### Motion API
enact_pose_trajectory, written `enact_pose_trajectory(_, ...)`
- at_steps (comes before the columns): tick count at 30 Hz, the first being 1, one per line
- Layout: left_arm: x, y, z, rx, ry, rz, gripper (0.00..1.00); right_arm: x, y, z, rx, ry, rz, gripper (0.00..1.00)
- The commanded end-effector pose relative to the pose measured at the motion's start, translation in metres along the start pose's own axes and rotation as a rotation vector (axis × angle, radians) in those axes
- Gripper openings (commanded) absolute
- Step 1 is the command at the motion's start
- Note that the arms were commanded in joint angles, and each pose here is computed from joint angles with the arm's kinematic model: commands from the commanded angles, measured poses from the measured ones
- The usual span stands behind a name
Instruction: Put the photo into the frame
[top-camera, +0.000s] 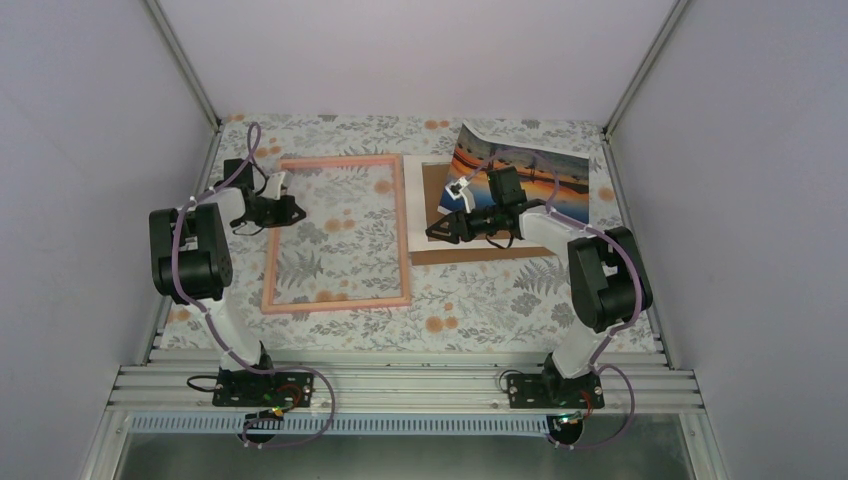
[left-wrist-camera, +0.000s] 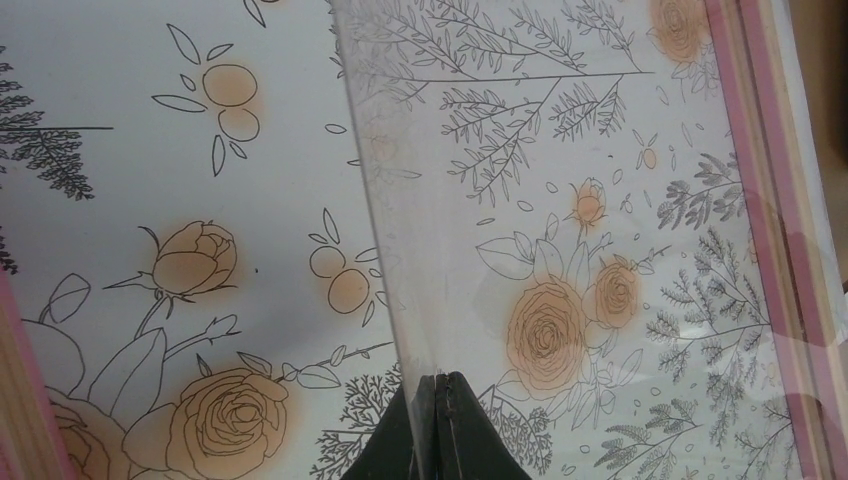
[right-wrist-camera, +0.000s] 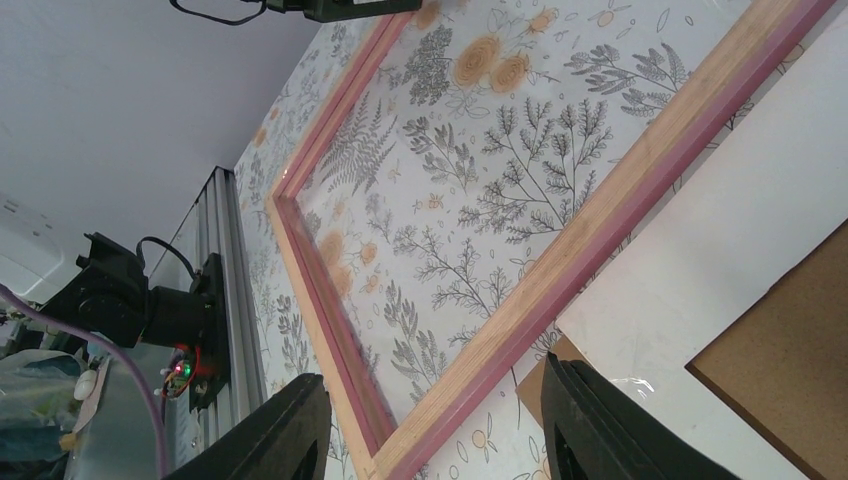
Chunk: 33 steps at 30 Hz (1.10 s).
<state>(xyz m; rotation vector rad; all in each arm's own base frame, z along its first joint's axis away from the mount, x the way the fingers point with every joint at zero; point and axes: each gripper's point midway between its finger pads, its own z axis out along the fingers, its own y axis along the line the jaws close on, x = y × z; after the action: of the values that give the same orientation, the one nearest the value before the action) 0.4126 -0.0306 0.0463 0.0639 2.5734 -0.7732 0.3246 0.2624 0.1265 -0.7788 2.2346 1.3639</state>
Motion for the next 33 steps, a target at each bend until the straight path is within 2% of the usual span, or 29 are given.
enact_pose_trajectory(1,-0.005,0.004,-0.002,-0.022,0.006,0.022,0.02,0.001,-0.004,-0.002,0.006,-0.009,-0.022,0.53)
enact_pose_trajectory(33,-0.013,-0.007,-0.026,-0.061,-0.026,0.084,0.02,0.005,-0.006,-0.004,0.007,-0.015,-0.012,0.53)
